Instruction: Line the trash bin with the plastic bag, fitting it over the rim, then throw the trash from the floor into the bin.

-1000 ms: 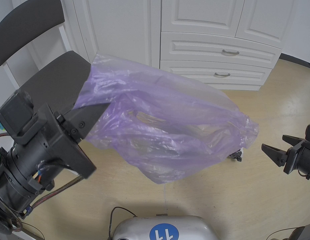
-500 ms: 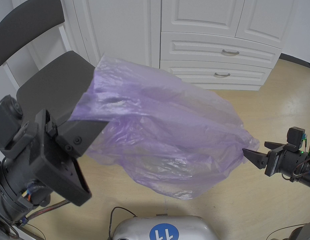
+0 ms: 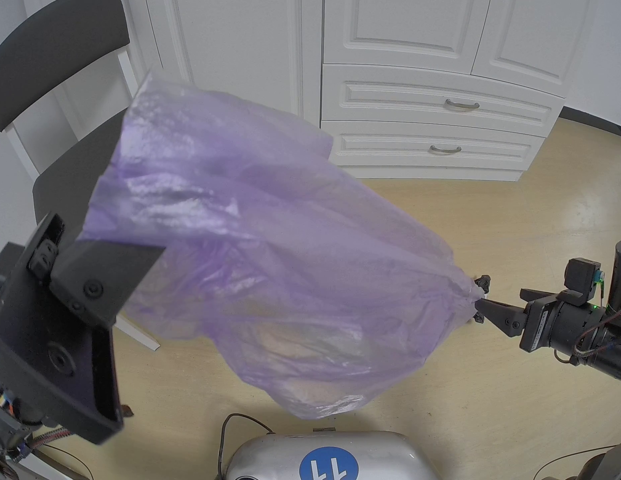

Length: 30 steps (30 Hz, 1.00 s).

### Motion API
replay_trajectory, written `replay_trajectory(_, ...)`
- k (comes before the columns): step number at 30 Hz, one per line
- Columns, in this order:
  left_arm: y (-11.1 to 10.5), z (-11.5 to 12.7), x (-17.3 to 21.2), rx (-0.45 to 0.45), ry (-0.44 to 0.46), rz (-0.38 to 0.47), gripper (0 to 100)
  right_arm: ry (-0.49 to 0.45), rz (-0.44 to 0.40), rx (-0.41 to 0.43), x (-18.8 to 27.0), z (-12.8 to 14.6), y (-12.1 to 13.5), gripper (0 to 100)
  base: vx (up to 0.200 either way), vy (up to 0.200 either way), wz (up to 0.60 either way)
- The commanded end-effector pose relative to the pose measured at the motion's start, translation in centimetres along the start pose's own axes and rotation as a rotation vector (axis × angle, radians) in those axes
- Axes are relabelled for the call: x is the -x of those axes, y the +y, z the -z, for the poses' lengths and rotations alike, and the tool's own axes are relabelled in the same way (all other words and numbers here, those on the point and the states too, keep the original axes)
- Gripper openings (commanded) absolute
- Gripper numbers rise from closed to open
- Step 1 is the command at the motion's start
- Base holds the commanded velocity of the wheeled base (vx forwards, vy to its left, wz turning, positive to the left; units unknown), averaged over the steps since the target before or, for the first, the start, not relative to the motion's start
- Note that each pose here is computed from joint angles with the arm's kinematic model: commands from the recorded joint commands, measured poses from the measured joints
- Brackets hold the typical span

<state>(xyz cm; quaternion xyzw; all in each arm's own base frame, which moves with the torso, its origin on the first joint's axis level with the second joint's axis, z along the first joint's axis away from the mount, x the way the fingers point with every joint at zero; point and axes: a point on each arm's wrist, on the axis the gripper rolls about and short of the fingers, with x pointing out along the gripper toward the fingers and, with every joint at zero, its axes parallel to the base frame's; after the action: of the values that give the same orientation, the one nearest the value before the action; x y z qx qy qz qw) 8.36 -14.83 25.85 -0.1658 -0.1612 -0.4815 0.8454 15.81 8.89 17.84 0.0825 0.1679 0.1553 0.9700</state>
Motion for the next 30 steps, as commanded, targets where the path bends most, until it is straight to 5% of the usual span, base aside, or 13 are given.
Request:
replay_trajectory(1, -0.2, -0.2, 0.0, 0.008, -0.01, 0.01, 0, 0.007, -0.043, -0.023, -0.6, 0.2, 0.5, 100, 0.0, 0.0, 0.0)
replay_trajectory(23, -0.6, -1.0, -0.3, 0.074, -0.039, 0.027, 0, 0.054, -0.115, -0.041, -1.5, 1.7, 1.7, 100, 0.0, 0.0, 0.0)
replay_trajectory(30, -0.6, -0.9, -0.4, 0.074, -0.036, 0.027, 0, 0.106, -0.195, -0.016, -0.9, 2.8, 2.1, 100, 0.0, 0.0, 0.0)
